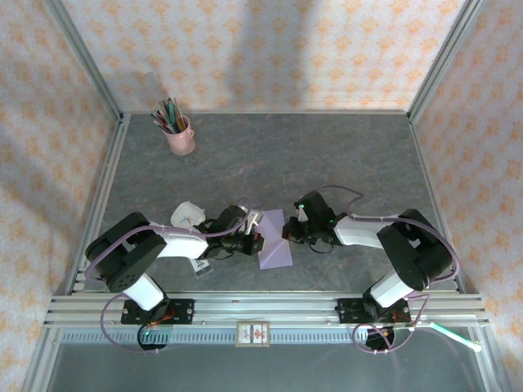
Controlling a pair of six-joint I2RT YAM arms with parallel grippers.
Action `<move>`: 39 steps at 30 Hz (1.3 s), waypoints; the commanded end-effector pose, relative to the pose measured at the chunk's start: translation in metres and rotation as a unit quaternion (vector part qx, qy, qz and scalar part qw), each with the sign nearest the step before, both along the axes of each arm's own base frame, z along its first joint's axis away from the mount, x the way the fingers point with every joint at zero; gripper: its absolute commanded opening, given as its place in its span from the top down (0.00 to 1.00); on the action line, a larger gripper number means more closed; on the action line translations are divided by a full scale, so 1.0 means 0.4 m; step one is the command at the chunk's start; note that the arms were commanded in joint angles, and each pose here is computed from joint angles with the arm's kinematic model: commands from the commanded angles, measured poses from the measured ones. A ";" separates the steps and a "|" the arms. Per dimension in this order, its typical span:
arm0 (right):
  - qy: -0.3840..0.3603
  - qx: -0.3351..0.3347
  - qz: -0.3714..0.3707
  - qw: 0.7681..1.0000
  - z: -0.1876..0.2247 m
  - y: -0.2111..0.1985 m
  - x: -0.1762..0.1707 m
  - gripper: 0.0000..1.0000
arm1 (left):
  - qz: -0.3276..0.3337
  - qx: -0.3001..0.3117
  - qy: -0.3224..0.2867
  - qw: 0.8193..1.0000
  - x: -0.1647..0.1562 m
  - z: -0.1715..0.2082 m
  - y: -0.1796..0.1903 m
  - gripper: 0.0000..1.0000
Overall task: Fold a paper plane with a square sheet of paper (pick it up from the middle)
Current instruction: Fold the triangle at the bottom-center of the table.
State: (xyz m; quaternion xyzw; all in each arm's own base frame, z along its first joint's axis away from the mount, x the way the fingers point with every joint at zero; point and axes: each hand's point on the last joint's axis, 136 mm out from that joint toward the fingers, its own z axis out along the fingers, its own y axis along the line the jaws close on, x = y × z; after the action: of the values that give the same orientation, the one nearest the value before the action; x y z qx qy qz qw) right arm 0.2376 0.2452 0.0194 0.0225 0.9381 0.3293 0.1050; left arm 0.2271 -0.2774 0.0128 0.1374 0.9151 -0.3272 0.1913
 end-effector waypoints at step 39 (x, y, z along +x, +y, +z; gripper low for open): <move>-0.006 -0.009 0.028 1.000 -0.029 0.049 -0.080 1.00 | 0.006 0.115 0.080 0.990 -0.086 -0.150 0.116 1.00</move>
State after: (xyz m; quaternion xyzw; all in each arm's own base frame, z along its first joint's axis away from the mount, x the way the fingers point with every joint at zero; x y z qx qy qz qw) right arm 0.1999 0.2776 0.0185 -0.0130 0.9314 0.3515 0.0942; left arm 0.2275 -0.2773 0.0126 0.1365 0.9151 -0.3287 0.1894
